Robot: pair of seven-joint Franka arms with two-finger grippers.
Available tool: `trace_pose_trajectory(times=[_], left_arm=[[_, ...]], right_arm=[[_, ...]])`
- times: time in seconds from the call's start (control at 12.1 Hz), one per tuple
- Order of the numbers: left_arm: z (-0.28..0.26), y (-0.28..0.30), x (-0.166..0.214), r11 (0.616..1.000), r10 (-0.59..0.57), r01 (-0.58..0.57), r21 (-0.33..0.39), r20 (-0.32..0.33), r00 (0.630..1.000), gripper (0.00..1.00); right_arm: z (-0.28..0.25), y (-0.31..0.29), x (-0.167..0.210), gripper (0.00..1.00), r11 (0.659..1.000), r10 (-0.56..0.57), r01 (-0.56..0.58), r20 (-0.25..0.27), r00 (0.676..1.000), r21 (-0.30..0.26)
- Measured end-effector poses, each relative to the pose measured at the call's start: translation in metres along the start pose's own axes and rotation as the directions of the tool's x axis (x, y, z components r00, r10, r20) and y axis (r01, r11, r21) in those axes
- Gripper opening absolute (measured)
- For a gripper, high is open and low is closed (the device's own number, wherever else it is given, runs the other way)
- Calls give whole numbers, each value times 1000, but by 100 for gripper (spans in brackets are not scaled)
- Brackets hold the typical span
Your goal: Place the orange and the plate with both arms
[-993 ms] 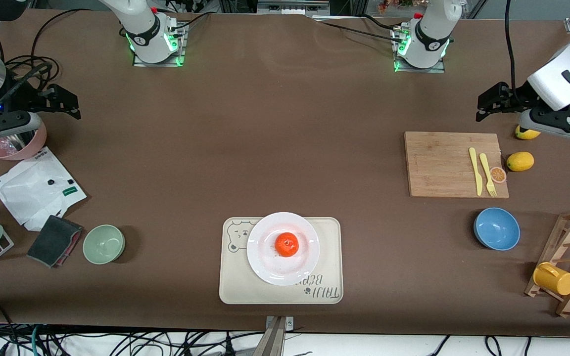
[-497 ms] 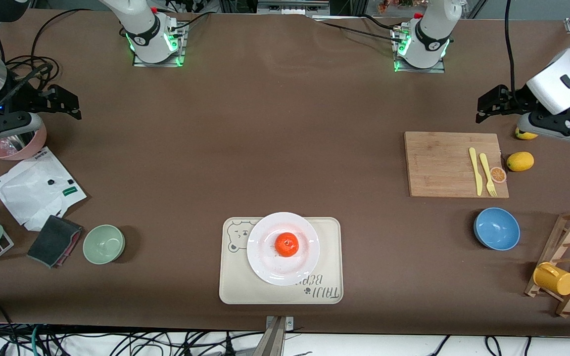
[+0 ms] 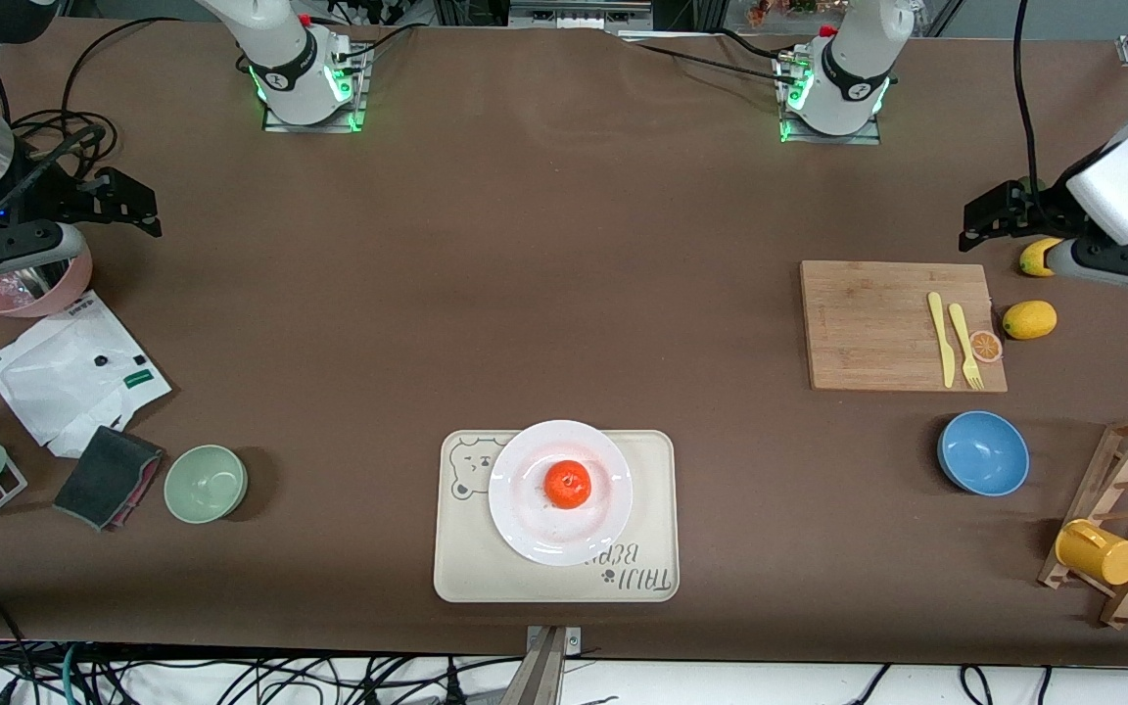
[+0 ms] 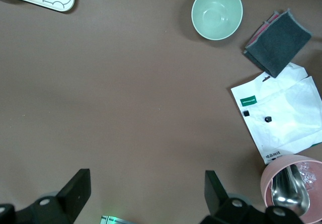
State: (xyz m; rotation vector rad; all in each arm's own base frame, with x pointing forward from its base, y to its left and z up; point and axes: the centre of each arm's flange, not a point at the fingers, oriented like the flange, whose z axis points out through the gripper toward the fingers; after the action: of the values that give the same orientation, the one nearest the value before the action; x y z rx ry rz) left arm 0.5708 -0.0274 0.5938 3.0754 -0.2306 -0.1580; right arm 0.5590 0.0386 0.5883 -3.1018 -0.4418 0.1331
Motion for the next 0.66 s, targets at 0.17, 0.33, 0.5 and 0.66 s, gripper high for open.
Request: trace_pose_trajectory(times=[0.17, 0.33, 0.5, 0.66], left_arm=[[-1, -6, -1, 1000, -10, 10, -1, -3, 1000, 100], [-10, -12, -6, 1000, -22, 22, 1, -19, 1000, 100], [-14, -25, -10, 999, -45, 45, 0, -23, 999, 100], [-13, -23, -11, 999, -41, 41, -1, -14, 999, 100]], right_arm=[[0, -1, 0, 100, 1000, -2, 2, 0, 1000, 0], [0, -1, 0, 100, 1000, -2, 2, 0, 1000, 0], [0, -2, 1, 100, 1000, -4, 4, -1, 1000, 0], [0, -2, 0, 100, 1000, -4, 4, -1, 1000, 0]])
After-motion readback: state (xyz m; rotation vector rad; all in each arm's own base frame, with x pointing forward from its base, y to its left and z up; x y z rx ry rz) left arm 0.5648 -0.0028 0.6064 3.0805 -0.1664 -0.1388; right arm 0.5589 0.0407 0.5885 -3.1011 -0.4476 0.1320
